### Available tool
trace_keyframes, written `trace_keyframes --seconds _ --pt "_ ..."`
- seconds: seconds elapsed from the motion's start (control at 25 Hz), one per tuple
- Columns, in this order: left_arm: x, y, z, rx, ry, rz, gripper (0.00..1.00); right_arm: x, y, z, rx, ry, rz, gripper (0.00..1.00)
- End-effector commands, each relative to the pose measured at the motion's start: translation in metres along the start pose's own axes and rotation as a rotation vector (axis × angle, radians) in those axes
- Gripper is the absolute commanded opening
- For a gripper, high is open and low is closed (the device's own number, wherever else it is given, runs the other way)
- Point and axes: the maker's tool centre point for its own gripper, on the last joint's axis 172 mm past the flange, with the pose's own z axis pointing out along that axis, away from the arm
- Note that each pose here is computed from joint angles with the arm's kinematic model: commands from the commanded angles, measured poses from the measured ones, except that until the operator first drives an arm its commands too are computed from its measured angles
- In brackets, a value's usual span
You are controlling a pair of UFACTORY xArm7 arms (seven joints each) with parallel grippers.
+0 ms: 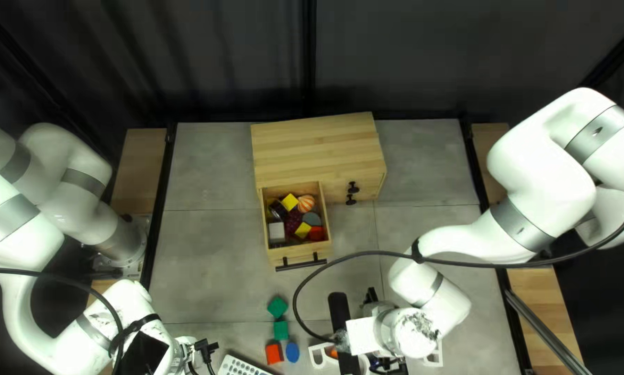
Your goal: Open drawers and place objects into drawer and close
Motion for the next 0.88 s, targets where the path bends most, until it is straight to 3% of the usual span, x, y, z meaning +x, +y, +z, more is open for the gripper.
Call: trace_keyframes --seconds 0.04,0.2,0.32,0.4,0.44,0.48,0.56,0.68,0.88 --pt "0.000 0.000 0.000 0.000 0.000 0.000 1.00 0.001 0.002 0.003 0.007 -0.003 0.003 1.00" --pt "0.000 0.000 0.000 0.000 0.000 0.000 1.00 0.002 0.003 0.005 0.013 -0.006 0.004 0.95" --pt "0.000 0.000 0.000 0.000 0.000 0.000 1.00 0.002 0.005 0.005 0.015 -0.008 0.004 0.84" --pt "0.000 0.000 0.000 0.000 0.000 0.000 1.00 0.002 0.006 0.006 0.016 -0.011 0.004 0.49" --pt "0.000 0.000 0.000 0.000 0.000 0.000 1.00 0.002 0.006 0.008 0.017 -0.012 0.002 0.49" --pt "0.000 0.000 0.000 0.000 0.000 0.000 1.00 0.002 0.006 0.009 0.019 -0.013 0.001 0.30" --pt "0.000 0.000 0.000 0.000 0.000 0.000 1.00 0.003 0.005 0.012 0.022 -0.015 -0.003 0.29" --pt "0.000 0.000 0.000 0.000 0.000 0.000 1.00 0.003 0.004 0.013 0.026 -0.016 -0.008 0.13" --pt "0.000 0.000 0.000 0.000 0.000 0.000 1.00 0.001 0.008 0.003 0.016 -0.015 -0.002 0.09"
